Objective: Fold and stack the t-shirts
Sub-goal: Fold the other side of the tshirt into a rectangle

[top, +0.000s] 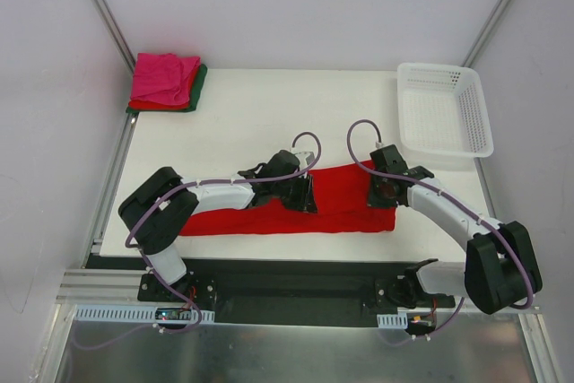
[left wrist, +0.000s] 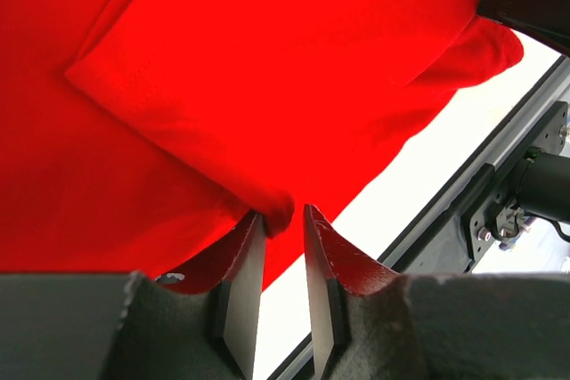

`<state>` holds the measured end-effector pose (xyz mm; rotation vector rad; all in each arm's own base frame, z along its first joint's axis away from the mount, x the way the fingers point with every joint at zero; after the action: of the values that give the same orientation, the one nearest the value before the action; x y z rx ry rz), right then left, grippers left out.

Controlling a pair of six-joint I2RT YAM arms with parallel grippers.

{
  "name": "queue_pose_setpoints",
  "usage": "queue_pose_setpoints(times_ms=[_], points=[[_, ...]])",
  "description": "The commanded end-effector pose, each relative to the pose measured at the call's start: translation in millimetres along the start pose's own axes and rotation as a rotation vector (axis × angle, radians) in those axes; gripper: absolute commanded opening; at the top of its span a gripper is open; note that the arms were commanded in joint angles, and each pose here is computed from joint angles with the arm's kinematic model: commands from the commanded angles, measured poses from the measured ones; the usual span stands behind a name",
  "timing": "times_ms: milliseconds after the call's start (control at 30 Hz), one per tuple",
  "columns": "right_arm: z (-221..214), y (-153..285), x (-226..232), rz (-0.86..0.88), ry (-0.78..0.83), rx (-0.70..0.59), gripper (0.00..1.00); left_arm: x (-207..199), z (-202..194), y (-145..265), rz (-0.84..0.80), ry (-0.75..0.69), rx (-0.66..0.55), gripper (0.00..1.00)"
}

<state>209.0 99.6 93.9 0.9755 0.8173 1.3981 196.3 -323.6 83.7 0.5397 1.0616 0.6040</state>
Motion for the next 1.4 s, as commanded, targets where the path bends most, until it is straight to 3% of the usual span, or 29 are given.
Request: queue_pose_setpoints(times_ms=[0,433,467,600,800,1367], points=[[2,5,-6,-0.047,0.009,-0.018,0.01,-6,-2,-2,-0.033,-0.024,0.006,0.23],[5,1,-4,-0.044,0.016,-0.011,0.01,3,-15,6,-0.004,-0.033,0.032,0.22],[5,1,-2,-0.037,0.016,-0.011,0.03,4,-15,5,-0.002,-0.031,0.034,0.22],[5,3,-1,-0.021,0.009,-0.022,0.30,2,-13,4,-0.004,-0.030,0.032,0.21],[7,12,-4,-0.031,-0.001,-0.051,0.38,2,-12,2,-0.006,-0.030,0.034,0.21],[5,28,3,0.045,-0.024,-0.060,0.40,1,-10,0,-0.006,-0.029,0.034,0.20]])
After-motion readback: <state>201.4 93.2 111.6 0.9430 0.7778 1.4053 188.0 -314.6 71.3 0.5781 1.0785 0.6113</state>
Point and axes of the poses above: each gripper's point midway between its finger pads, its own y axis back along the fingers, its own x axis along the line the jaws close on, z = x × y, the point moved 5 cm from there along y, back along the fingers, and after that the axes turned 2 degrees about y, right-handed, at the moved point
